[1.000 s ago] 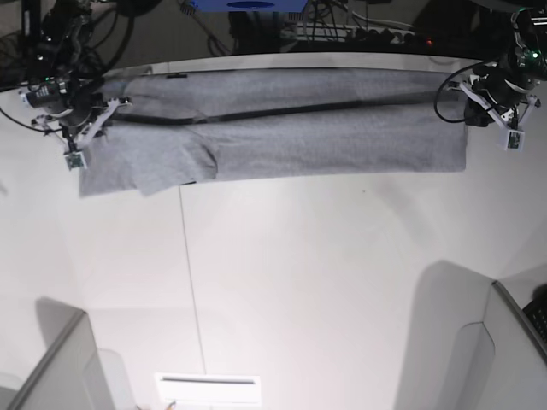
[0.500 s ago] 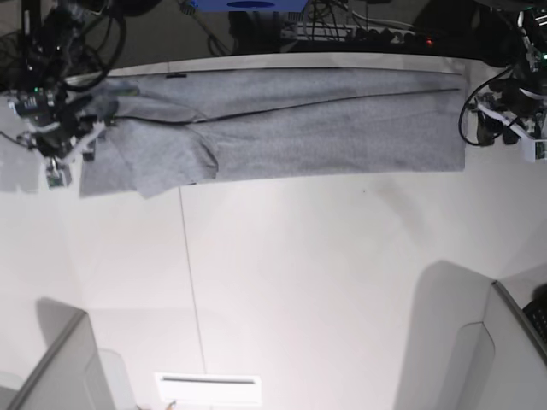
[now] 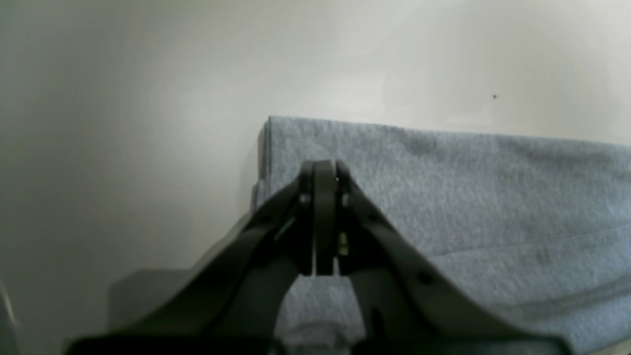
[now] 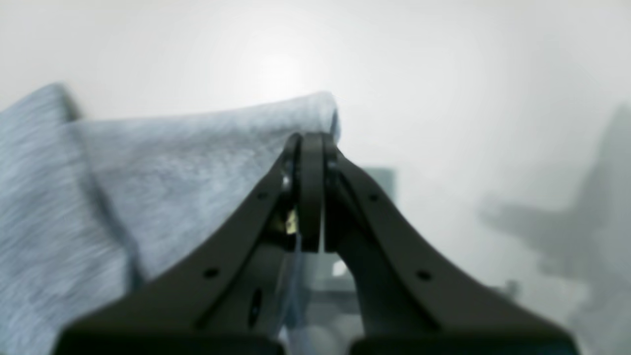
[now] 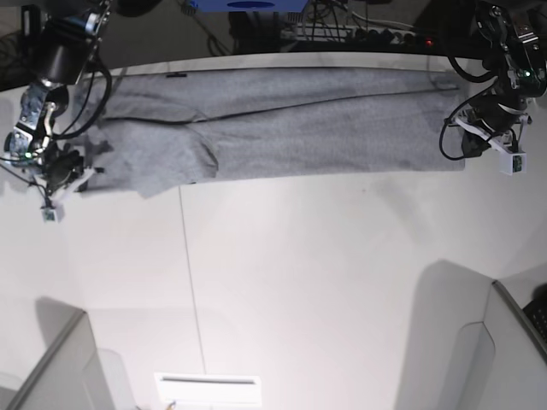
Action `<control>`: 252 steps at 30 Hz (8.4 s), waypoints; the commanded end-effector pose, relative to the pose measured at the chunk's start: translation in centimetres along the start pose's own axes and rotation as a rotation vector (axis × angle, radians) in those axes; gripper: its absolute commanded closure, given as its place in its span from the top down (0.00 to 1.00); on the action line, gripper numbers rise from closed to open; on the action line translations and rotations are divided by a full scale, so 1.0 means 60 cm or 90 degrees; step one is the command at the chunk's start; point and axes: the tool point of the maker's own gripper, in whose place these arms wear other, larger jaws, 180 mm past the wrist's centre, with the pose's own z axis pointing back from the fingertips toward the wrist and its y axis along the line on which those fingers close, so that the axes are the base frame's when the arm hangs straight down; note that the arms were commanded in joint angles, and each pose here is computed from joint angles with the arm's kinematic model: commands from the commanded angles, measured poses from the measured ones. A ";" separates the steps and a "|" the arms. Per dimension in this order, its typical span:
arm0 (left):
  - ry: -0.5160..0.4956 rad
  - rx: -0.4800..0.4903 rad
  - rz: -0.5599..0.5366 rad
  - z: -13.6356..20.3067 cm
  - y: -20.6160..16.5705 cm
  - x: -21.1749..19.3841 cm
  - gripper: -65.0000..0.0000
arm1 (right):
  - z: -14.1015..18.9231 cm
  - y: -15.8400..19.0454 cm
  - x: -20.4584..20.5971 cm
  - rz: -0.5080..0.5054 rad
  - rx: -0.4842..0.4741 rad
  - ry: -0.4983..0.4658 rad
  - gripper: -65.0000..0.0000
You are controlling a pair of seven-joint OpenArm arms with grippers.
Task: Fold the T-shirt properly
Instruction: 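Release the hem and regrip the folded edge with both grippers, then pull the folded strip away from the table edge with both grippers, then fold the strip end with the left gripper toward the right gripper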
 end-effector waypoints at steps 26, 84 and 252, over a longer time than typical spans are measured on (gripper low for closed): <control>-0.009 0.036 0.030 0.005 0.049 -0.001 0.00 | 0.107 0.119 0.001 0.126 0.033 0.005 0.47; 0.024 -0.011 0.023 -0.021 0.003 -0.027 0.00 | 0.167 0.132 -0.064 0.164 0.005 0.035 0.31; -0.030 -0.398 -0.147 -0.049 -0.446 0.043 0.00 | 0.154 0.239 -0.026 0.024 0.156 -0.098 0.00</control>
